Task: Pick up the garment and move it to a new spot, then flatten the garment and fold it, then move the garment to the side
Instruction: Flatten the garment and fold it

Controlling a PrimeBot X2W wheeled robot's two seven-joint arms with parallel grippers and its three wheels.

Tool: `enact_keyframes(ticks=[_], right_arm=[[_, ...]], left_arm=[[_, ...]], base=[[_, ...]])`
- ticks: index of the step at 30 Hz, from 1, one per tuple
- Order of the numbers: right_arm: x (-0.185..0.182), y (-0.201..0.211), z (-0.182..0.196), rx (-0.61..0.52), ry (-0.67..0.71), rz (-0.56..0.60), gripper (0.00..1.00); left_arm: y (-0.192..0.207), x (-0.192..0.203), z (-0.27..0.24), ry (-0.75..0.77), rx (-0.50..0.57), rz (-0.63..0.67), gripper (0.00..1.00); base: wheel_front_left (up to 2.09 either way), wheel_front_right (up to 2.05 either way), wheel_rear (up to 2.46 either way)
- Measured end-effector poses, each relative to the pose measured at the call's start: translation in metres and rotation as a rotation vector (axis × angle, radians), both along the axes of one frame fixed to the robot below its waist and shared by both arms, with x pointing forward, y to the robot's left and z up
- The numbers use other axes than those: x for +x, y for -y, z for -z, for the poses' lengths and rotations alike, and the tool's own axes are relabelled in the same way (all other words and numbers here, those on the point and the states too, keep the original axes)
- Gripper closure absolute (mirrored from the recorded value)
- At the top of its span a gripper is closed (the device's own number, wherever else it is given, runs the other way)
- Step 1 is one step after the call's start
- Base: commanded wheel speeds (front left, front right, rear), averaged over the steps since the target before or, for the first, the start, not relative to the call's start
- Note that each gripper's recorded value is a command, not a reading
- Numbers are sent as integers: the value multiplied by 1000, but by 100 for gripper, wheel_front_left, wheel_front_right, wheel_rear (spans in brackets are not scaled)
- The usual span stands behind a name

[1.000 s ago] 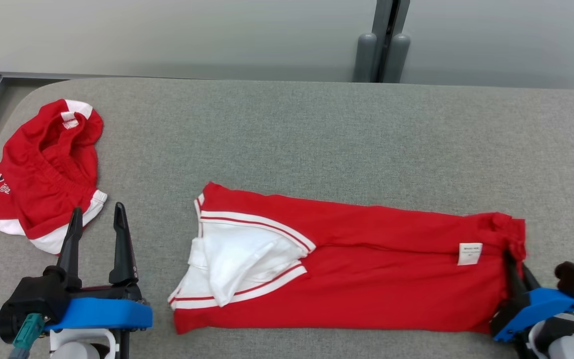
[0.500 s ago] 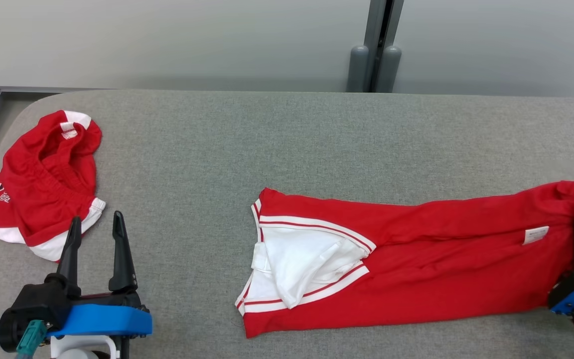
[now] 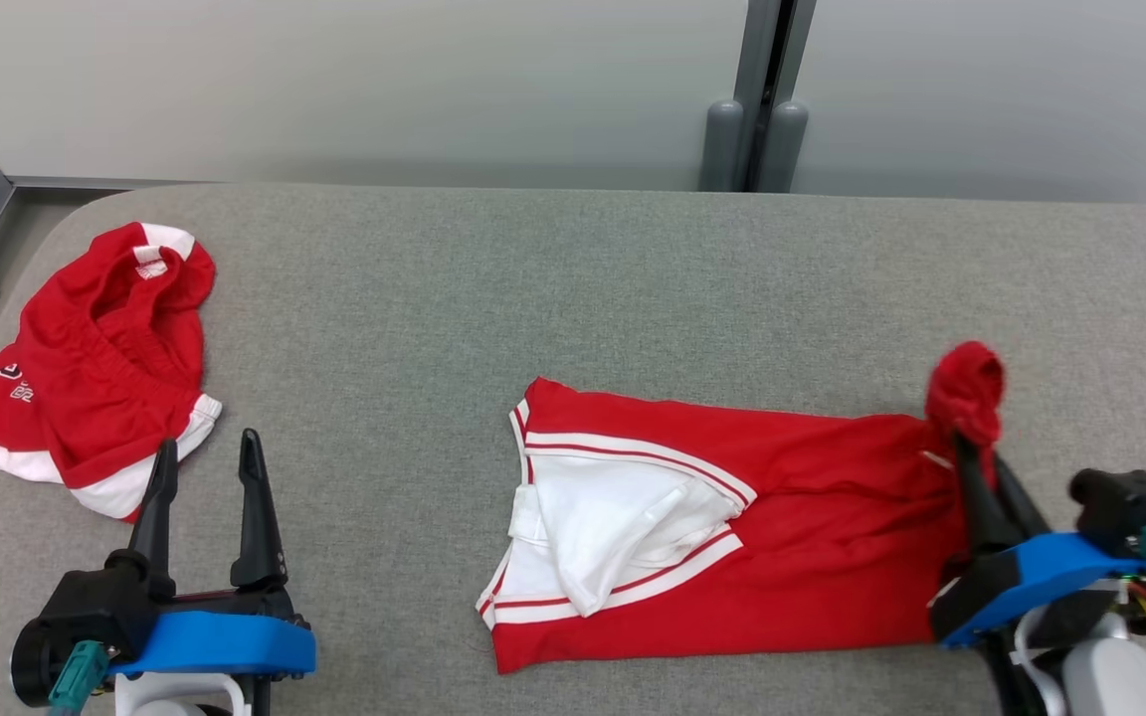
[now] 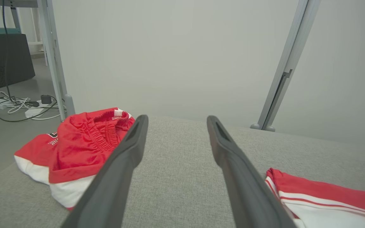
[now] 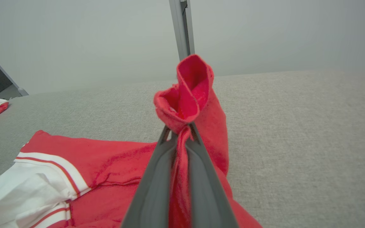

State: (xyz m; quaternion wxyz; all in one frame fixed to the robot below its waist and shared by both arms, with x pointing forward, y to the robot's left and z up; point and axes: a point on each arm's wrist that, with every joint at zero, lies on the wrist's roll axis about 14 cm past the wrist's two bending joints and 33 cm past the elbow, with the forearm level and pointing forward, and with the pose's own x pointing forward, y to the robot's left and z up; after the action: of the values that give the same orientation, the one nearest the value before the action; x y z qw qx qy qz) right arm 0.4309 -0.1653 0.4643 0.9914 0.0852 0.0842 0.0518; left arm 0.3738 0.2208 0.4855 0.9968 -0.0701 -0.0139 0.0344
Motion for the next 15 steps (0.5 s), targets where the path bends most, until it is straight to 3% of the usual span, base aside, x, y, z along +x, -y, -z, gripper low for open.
enact_keyframes(ticks=[15], right_arm=[[-1,-144,-17,193,23,-373,100]], left_arm=[[2,0,3,-9,-3,5,0]], base=[[0,0,0]])
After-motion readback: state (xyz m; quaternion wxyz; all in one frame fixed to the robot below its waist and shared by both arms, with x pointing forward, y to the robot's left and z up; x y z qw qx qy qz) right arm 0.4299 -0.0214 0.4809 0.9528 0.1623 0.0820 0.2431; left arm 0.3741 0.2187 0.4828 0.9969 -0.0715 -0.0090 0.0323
